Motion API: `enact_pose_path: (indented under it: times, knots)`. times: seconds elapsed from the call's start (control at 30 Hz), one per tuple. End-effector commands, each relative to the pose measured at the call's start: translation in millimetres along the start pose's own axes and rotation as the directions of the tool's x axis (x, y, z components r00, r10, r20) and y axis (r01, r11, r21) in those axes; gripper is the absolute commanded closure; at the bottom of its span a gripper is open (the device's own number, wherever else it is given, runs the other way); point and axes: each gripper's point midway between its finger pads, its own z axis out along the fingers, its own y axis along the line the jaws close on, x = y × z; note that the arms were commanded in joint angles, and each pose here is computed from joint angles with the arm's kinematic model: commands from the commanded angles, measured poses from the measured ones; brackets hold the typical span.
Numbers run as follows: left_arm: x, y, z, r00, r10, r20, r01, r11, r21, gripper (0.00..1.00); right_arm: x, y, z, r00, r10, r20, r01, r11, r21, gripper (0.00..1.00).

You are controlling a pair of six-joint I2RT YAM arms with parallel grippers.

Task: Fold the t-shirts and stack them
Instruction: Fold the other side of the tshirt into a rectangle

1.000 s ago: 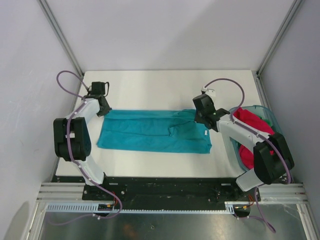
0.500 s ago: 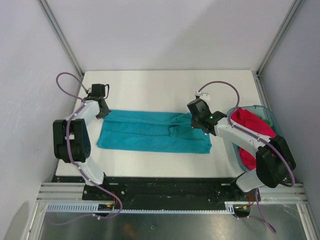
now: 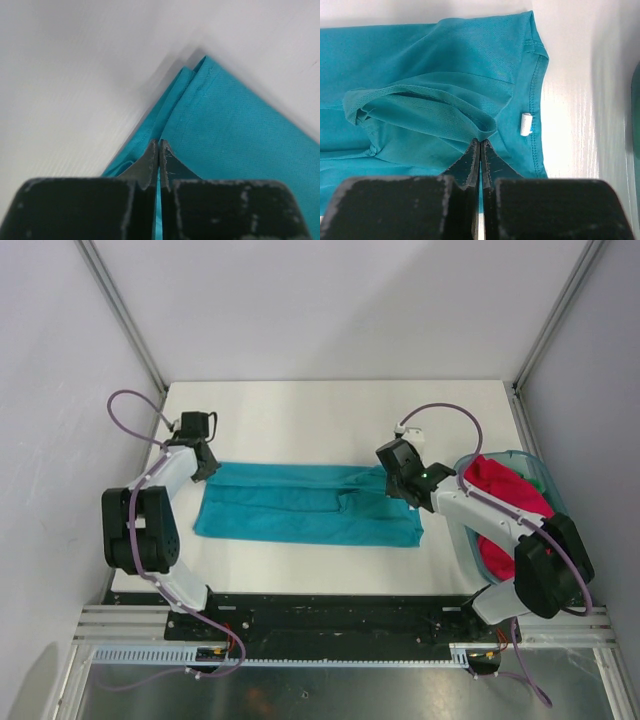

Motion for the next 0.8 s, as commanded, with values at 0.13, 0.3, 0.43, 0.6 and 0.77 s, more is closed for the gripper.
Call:
enact_pose_path:
  times: [0.13,0.3,0.43,0.6,0.77]
  knots:
    - [-3,9,-12,0.998,-0.049,0.034,0.049,0.999,-0.004,1.0,0,-5,-14,0.999,0.03,0.024,-0.031,0.999,0.009,1.0]
    - [4,12,-11,0.998,-0.053,0.021,0.053,0.999,-0.01,1.0,7,-4,-14,0.999,0.032,0.012,-0.032,0.999,0.009,1.0]
    - [9,12,-9,0.999,-0.053,0.007,0.053,0.999,-0.013,1.0,13,-1,-13,1.0,0.025,0.001,-0.025,1.0,0.005,1.0]
    - [8,12,-9,0.998,-0.061,0.005,0.061,0.998,-0.013,1.0,14,-2,-14,1.0,0.023,0.003,-0.023,1.0,0.012,1.0]
    - [0,14,-17,0.997,-0.067,0.03,0.067,0.998,-0.007,1.0,5,-6,-24,0.999,0.035,0.032,-0.035,0.999,-0.003,1.0]
